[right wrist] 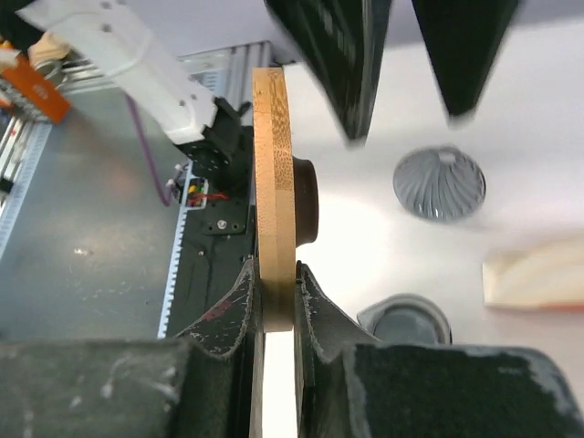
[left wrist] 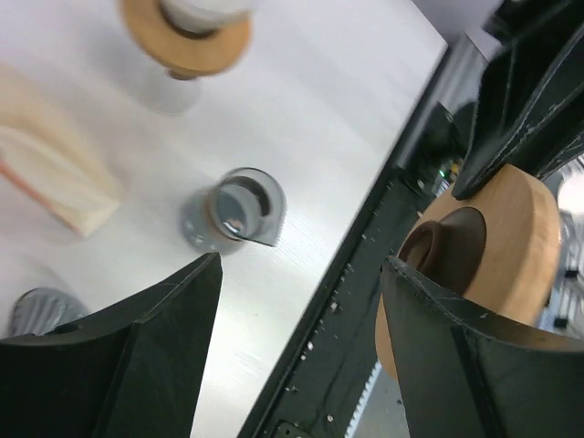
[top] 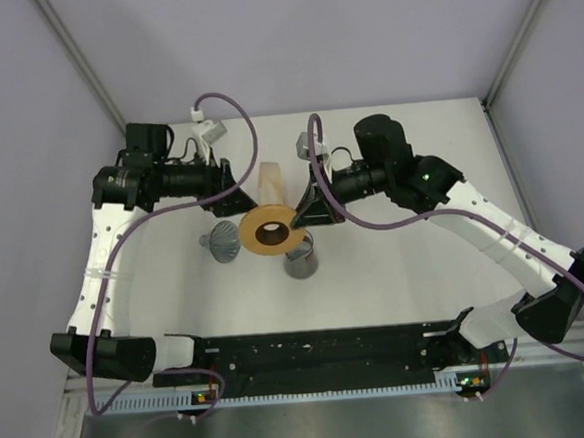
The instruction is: Place the coffee filter in the dripper
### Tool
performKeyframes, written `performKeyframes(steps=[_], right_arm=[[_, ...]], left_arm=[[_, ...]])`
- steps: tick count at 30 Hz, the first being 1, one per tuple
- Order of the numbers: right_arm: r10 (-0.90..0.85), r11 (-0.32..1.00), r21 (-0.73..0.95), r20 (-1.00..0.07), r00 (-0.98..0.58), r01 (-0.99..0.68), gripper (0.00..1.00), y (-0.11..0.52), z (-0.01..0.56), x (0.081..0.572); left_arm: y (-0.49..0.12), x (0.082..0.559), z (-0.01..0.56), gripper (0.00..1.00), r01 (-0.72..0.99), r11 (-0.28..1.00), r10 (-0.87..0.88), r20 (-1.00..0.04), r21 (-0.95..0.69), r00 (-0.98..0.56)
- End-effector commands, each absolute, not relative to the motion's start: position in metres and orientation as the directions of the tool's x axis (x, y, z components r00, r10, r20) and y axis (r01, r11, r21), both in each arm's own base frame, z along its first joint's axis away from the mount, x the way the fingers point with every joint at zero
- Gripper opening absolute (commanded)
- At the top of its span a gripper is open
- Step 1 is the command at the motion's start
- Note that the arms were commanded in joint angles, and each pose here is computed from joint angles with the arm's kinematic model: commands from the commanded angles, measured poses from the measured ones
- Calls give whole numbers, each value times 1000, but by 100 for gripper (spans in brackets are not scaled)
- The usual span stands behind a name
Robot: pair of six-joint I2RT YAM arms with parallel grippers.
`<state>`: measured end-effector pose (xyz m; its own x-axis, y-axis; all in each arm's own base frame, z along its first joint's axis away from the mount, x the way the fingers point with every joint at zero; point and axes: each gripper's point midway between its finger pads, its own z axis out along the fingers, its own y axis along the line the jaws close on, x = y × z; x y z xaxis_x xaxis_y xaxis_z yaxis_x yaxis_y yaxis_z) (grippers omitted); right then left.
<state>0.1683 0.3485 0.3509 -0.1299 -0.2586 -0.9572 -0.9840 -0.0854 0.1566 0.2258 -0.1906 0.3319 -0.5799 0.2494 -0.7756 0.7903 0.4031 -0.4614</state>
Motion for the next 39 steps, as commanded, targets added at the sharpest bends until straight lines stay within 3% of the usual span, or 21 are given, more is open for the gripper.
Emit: performKeyframes(steps=[1, 8, 14, 19, 22, 24, 29, 35, 39], right_arm=[[-271, 163, 327, -892, -361, -931, 0, 337, 331, 197], [-198, 259, 441, -846, -495, -859, 0, 331, 313, 220], [-188, 219, 496, -823, -535, -840, 0, 340, 307, 223], [-201, 189, 506, -819, -537, -842, 0, 343, 306, 220], [-208, 181, 511, -815, -541, -840, 0, 343, 303, 219], [-207, 177, 507, -819, -536, -843, 0, 343, 305, 219], [-203, 186, 505, -819, -536, -843, 0, 340, 303, 223], [-194, 224, 496, -821, -538, -839, 0, 337, 300, 234], [-184, 356, 495, -794, -579, -793, 0, 333, 285, 255]], left_arm=[[-159, 279, 350, 76, 721, 518, 78, -814, -460, -576], [-160, 280, 356, 84, 760, 505, 73, -857, -409, -510], [-183, 273, 311, 87, 803, 549, 282, -853, -231, -439], [-181, 281, 286, 88, 806, 558, 343, -830, -197, -440], [-189, 274, 281, 87, 829, 500, 342, -823, -249, -454], [-198, 262, 280, 80, 846, 426, 334, -814, -319, -475], [-213, 227, 283, 47, 848, 228, 334, -780, -478, -529], [-214, 220, 270, 0, 810, 235, 347, -732, -538, -586], [-215, 226, 265, 0, 745, 305, 316, -675, -593, -667]])
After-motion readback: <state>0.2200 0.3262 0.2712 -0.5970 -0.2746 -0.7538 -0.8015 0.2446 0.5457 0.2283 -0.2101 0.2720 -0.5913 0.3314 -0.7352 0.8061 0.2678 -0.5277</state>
